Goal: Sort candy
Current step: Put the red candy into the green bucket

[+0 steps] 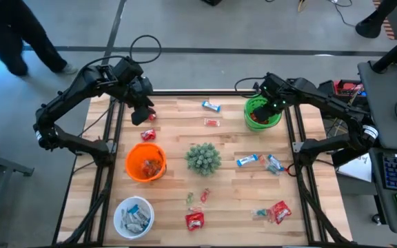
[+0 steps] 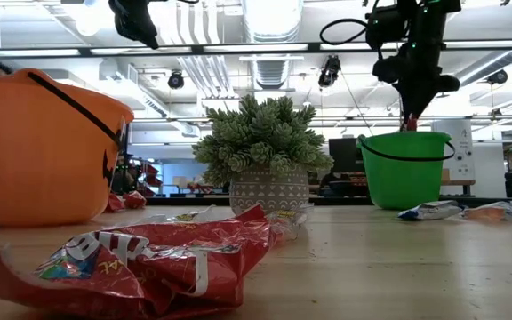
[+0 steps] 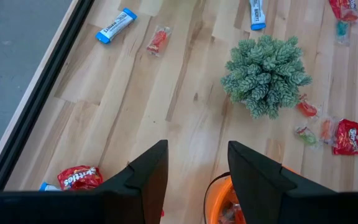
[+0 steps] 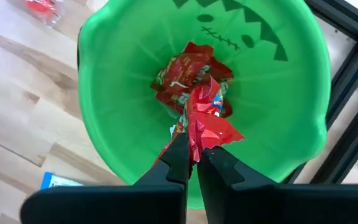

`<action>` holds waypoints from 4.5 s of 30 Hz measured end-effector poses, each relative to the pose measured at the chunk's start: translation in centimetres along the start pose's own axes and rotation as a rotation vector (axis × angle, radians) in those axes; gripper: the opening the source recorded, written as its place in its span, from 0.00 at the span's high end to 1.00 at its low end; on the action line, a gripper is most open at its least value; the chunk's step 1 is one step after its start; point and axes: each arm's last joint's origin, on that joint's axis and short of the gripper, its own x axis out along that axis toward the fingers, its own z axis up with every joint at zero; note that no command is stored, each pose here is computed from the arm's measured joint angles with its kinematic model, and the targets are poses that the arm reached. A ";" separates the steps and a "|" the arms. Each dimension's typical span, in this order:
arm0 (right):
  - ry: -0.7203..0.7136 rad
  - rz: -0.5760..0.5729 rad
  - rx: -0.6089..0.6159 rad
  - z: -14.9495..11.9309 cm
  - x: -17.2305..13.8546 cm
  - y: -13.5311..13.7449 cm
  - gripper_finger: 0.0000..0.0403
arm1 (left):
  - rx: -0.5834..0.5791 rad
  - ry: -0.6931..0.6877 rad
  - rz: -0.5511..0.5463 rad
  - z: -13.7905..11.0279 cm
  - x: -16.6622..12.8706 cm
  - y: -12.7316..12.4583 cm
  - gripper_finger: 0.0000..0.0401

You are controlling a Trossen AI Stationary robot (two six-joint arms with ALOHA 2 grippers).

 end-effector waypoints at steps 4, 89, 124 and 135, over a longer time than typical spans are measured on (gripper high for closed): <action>0.005 0.014 -0.002 0.0 0.0 0.0 0.96 | 0.000 0.000 0.000 0.0 0.0 0.0 0.63; -0.304 0.275 -0.091 3.2 -8.1 1.4 0.72 | 0.039 0.089 0.125 0.8 2.1 1.1 0.63; -0.171 0.520 -0.174 0.3 -8.7 7.2 0.75 | 0.098 0.124 -0.041 0.2 2.0 0.0 0.63; -0.092 0.609 -0.153 -2.5 -9.5 10.8 0.75 | 0.149 0.078 -0.200 -0.5 0.6 -2.3 0.63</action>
